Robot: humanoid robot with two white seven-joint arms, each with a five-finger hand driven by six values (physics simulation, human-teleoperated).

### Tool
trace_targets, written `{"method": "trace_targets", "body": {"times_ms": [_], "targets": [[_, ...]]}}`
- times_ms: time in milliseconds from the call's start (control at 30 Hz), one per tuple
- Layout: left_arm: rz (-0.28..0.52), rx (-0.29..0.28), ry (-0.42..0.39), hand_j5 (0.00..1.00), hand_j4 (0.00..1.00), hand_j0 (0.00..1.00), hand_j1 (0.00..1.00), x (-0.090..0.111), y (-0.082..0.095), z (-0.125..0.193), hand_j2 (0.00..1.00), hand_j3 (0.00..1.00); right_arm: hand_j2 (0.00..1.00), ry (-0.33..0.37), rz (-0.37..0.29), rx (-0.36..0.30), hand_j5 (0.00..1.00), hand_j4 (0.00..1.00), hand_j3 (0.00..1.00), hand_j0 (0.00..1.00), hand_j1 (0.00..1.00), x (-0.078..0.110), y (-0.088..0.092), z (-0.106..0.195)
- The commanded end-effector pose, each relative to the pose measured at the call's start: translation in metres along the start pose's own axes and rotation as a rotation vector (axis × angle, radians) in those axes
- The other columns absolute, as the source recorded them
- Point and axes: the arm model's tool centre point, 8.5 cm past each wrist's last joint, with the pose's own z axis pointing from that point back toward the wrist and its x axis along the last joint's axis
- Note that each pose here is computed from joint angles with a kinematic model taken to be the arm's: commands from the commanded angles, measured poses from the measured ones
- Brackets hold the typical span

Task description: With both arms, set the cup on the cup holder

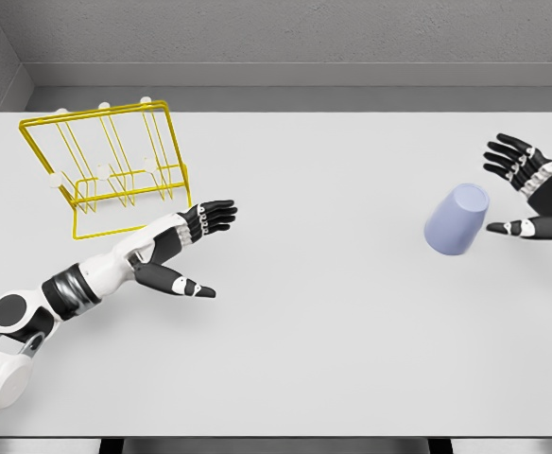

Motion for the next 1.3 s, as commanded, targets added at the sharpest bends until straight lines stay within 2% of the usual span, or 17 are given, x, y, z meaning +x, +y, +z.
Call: {"method": "trace_targets", "body": {"times_ms": [0,200,267,300,367,433,733,1267], "targets": [[0.007,0.01,-0.001,1.0,1.0,1.0,1.0,-0.001,0.002,0.001,1.0,1.0,1.0,-0.013,0.003,-0.019,1.0,1.0,1.0,1.0,1.0,0.0,-0.003,0.001],[0.032,0.023,-0.002,1.0,1.0,1.0,1.0,-0.009,0.001,-0.003,1.0,1.0,1.0,0.039,-0.016,-0.032,1.0,1.0,1.0,1.0,1.0,-0.018,0.0,0.016],[0.062,0.035,-0.004,1.0,1.0,1.0,1.0,-0.017,-0.002,-0.008,1.0,1.0,1.0,0.054,-0.003,-0.03,1.0,1.0,1.0,1.0,1.0,-0.02,0.0,0.019],[0.065,0.037,-0.002,1.0,1.0,1.0,1.0,-0.019,-0.002,-0.007,1.0,1.0,1.0,0.059,-0.011,-0.032,1.0,1.0,1.0,1.0,1.0,-0.028,0.003,0.017],[0.064,0.048,0.001,1.0,1.0,1.0,1.0,-0.02,0.005,-0.011,1.0,1.0,1.0,0.072,-0.007,-0.036,1.0,1.0,1.0,1.0,1.0,-0.034,0.004,0.018],[0.025,0.037,0.028,1.0,1.0,1.0,1.0,-0.023,0.002,-0.013,1.0,1.0,1.0,0.073,-0.012,-0.039,1.0,1.0,1.0,1.0,1.0,-0.037,0.005,0.016],[0.026,0.037,0.019,1.0,1.0,1.0,1.0,-0.022,0.001,-0.014,1.0,1.0,1.0,0.102,-0.016,-0.044,1.0,1.0,1.0,1.0,1.0,-0.055,0.012,0.015],[0.034,0.037,0.019,1.0,1.0,1.0,1.0,-0.024,0.0,-0.017,1.0,1.0,1.0,0.093,-0.051,-0.049,1.0,1.0,1.0,1.0,1.0,-0.067,0.023,0.002]]}}
